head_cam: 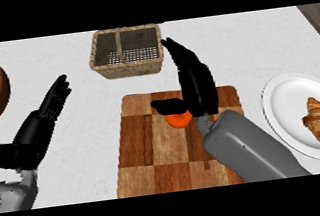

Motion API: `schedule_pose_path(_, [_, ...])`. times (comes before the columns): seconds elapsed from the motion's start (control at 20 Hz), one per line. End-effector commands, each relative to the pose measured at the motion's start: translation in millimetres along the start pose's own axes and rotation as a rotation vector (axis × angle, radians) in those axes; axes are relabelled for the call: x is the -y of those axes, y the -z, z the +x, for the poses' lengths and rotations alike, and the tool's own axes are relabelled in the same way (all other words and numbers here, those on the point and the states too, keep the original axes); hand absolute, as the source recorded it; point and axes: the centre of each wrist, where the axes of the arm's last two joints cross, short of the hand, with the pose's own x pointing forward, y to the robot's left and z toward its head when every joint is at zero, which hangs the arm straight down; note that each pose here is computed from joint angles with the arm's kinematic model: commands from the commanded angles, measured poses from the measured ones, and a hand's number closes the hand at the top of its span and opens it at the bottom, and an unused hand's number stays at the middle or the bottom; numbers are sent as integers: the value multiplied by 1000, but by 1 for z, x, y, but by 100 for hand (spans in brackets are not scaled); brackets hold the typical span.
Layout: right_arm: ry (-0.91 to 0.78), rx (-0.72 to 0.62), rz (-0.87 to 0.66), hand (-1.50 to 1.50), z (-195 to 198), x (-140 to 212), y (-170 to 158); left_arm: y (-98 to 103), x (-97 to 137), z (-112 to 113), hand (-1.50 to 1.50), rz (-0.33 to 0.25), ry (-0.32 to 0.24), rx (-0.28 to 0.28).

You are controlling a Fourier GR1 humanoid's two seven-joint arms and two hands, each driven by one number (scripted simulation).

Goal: Pick the squash from the cutting board and place it in the basket

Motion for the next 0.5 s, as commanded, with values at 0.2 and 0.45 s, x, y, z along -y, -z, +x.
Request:
schedule_pose_path(0.2, [-440,-216,239,-150,46,27,26,1,-4,0,0,11,4,-14])
schedule_pose_path(0.45, [-452,-300,442,-150,102,59,24,3,-10,7,0,8,-3,-1])
